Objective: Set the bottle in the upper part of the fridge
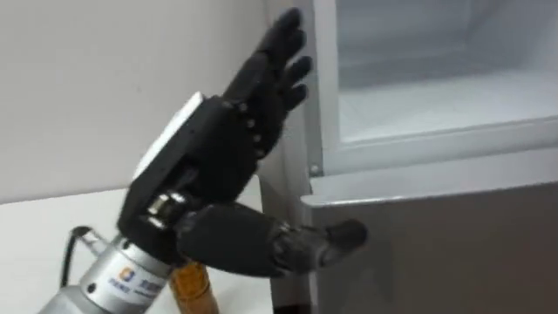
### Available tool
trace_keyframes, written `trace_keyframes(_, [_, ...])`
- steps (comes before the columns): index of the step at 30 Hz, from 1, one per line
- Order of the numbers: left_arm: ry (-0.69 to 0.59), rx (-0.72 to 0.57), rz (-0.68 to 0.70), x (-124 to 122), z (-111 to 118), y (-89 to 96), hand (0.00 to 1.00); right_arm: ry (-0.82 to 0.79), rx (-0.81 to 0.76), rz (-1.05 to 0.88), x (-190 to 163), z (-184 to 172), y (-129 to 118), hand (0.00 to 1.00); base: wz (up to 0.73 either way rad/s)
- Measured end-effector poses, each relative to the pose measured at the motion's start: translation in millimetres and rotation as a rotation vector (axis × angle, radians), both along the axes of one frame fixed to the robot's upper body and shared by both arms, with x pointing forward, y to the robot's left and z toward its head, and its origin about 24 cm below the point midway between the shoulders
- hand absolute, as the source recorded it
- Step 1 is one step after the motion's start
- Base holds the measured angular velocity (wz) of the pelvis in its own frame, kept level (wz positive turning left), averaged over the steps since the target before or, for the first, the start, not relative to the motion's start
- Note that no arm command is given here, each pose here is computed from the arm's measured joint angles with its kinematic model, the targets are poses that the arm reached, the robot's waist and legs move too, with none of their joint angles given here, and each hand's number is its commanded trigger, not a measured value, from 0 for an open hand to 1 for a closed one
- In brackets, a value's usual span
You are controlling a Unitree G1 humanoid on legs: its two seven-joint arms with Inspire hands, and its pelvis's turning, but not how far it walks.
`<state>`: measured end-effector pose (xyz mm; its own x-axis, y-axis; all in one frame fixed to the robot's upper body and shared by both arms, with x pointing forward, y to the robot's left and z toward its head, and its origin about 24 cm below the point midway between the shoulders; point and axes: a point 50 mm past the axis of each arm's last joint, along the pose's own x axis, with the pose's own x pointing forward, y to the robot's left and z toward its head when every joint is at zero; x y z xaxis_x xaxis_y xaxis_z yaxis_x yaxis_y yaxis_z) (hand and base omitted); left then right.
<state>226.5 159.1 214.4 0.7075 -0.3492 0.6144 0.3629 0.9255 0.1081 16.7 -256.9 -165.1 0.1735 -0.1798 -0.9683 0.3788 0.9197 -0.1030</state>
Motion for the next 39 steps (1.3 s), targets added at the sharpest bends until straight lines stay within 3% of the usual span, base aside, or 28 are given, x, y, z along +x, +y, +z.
trace_keyframes(5, [-0.070, -0.050, 0.335, -15, 1, 49.0, 0.00, -0.020, -0.014, -0.026, -5, 0, 1, 0.00, 0.29])
trace_keyframes(11, [-0.081, -0.139, 0.663, -41, -8, 93.0, 0.00, -0.027, -0.018, -0.053, -13, -1, 4, 0.00, 0.37])
trace_keyframes(15, [-0.005, -0.198, 0.837, -57, -27, 113.4, 0.00, -0.015, -0.032, -0.084, -21, 0, 3, 0.00, 0.31])
trace_keyframes(18, [0.045, -0.219, 0.895, -60, -38, 121.2, 0.00, -0.014, -0.038, -0.094, -22, 0, 3, 0.00, 0.22])
trace_keyframes(24, [0.296, -0.280, 1.084, -77, -93, 143.0, 0.00, -0.001, -0.057, -0.112, -24, 0, 5, 0.00, 0.19])
trace_keyframes(29, [0.569, -0.308, 1.211, -92, -151, 160.6, 0.00, 0.004, -0.058, -0.110, -29, 1, 4, 0.00, 0.27])
trace_keyframes(30, [0.596, -0.316, 1.227, -97, -157, 161.7, 0.00, 0.002, -0.057, -0.113, -29, 1, 5, 0.00, 0.20])
trace_keyframes(33, [0.799, -0.349, 1.274, -116, -201, 163.0, 0.00, 0.002, -0.058, -0.110, -31, 1, 5, 0.00, 0.05])
trace_keyframes(38, [1.231, -0.396, 1.350, -163, -285, 148.8, 0.00, -0.021, -0.050, -0.085, -27, 2, 5, 0.00, 0.01])
trace_keyframes(39, [1.273, -0.404, 1.352, -169, -292, 146.3, 0.00, -0.024, -0.047, -0.082, -26, 2, 5, 0.00, -0.07])
